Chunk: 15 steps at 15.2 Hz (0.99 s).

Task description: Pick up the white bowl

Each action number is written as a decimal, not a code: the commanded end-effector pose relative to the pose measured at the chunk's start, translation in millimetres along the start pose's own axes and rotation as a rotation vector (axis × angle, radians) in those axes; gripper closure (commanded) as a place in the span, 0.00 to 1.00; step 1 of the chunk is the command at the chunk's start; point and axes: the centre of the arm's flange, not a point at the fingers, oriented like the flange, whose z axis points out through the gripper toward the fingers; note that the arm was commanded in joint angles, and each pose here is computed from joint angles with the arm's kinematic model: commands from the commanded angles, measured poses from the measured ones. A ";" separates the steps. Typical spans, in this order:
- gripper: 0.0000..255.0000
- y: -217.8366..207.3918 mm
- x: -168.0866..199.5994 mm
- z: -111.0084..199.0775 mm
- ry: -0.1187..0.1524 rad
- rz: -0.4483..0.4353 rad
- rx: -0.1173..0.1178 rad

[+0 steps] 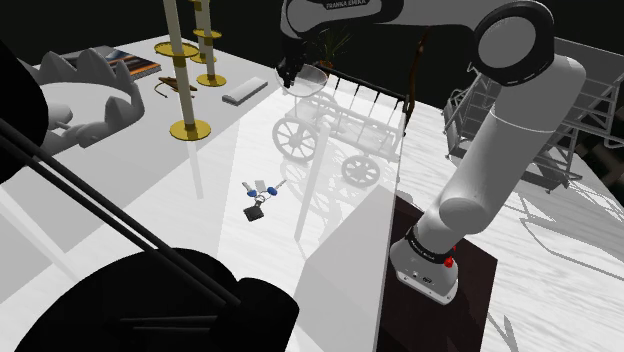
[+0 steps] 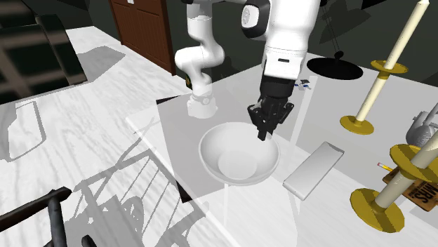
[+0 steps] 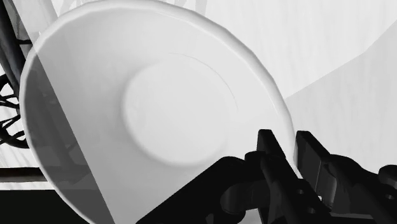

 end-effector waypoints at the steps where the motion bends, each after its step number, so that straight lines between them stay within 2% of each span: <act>1: 1.00 -0.1 -0.1 0.1 0.000 0.000 0.000; 7: 1.00 0.1 0.3 0.1 0.000 0.000 0.000; 15: 1.00 7.1 5.0 -41.2 0.000 0.000 0.000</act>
